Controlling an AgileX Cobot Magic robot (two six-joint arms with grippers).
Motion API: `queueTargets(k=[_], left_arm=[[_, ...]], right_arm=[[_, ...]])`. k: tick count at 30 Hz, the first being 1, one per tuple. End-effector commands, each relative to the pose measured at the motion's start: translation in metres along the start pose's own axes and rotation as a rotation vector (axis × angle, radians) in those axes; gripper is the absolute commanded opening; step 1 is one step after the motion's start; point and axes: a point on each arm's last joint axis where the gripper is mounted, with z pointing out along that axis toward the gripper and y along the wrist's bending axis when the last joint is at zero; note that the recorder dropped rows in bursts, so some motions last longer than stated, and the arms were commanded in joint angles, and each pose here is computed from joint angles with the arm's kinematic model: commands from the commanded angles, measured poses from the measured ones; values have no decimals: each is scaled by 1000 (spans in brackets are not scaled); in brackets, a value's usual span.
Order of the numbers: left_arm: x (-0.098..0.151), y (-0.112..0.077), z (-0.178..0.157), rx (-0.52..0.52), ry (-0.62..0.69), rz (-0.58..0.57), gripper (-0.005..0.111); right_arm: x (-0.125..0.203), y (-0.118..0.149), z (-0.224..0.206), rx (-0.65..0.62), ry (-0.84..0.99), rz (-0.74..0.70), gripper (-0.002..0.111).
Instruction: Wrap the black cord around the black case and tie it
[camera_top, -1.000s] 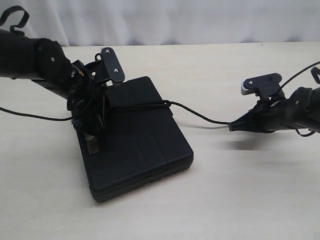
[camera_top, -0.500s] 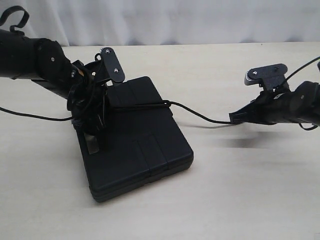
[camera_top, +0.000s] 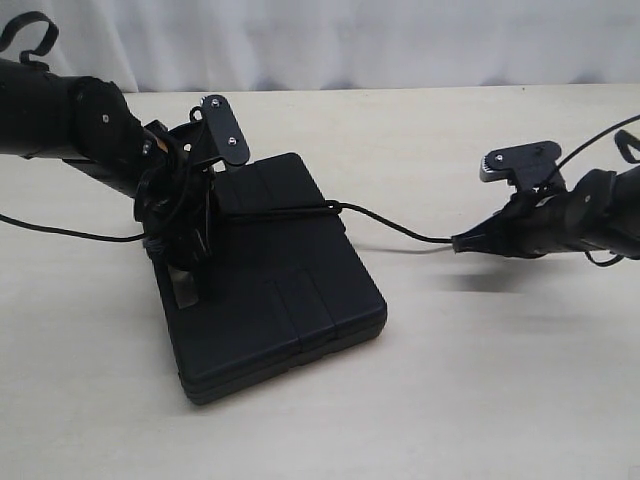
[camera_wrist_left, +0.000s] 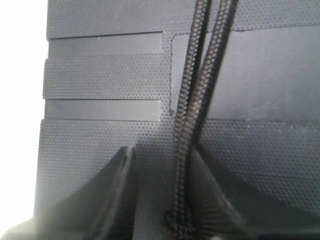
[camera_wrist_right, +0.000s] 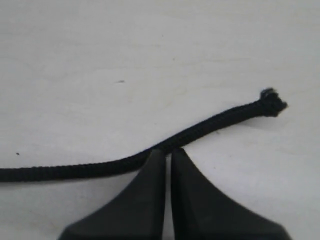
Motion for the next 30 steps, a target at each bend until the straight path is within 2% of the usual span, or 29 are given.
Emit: queueTargets(k=[1,10,24,30], left_arm=[[9,-7,6,55,47,-15,34],[9,-7,6,57,48,-15,34],[9,-7,6,57,48,-15,34],[9,-7,6,57,48,-15,34]], right_arm=[[-14,-2,-15,8,-68,-3,4],[-1,-2,6,37,-50,0,4],[-13,-5,-5,48,-112,37,4],[-6,-5,7,62,-109,52,4]])
